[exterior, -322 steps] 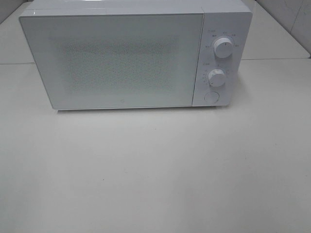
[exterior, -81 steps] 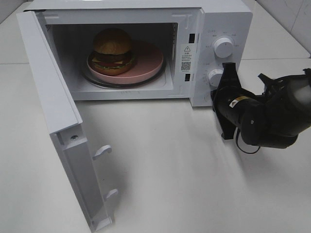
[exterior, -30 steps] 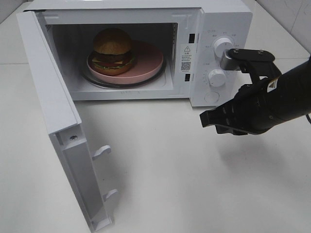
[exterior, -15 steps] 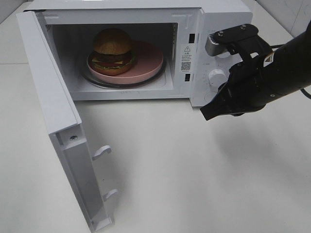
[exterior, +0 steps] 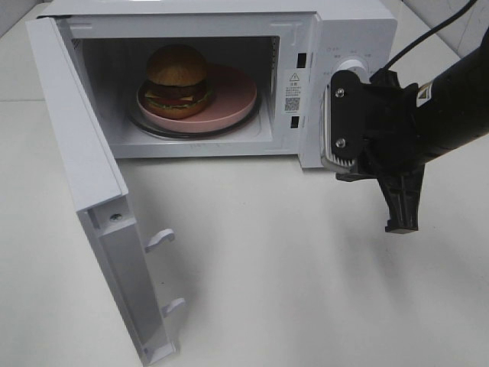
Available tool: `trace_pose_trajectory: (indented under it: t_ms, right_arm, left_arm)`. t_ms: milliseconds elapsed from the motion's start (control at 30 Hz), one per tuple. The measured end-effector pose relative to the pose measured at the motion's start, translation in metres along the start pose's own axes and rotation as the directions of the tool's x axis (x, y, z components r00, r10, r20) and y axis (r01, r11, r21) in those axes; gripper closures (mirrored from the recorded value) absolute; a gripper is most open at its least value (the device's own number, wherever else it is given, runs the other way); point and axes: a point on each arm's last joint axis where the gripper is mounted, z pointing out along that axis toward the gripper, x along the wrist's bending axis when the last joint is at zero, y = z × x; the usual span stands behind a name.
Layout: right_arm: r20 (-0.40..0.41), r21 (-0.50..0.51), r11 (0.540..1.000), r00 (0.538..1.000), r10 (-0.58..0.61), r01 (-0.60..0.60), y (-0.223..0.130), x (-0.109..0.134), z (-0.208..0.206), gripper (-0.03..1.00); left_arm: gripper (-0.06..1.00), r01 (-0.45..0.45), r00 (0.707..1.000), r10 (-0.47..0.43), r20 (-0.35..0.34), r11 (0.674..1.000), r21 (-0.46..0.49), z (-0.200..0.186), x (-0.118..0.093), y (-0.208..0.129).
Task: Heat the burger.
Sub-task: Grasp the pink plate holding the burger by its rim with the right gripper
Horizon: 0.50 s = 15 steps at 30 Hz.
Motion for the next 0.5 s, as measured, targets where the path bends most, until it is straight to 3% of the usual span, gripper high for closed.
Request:
trace_pose_trajectory:
  t_ms: [33,133,500]
  right_arm:
    - [0.002,0.008,0.995,0.995,-0.102,0.102,-0.001,0.0,0.0,0.94]
    - [0.001,0.02,0.98,0.98,-0.2,0.2,-0.002,0.0,0.0,0.93]
    - [0.04,0.029,0.963,0.962,-0.27,0.269,0.001,-0.011,-0.001,0.89]
  left_arm:
    - [0.04,0.0,1.0,0.0,0.0,1.0,0.0,0.0,0.0,0.0]
    - [0.04,0.0,1.0,0.0,0.0,1.0,0.0,0.0,0.0,0.0]
    - [0.04,0.0,1.0,0.0,0.0,1.0,0.0,0.0,0.0,0.0]
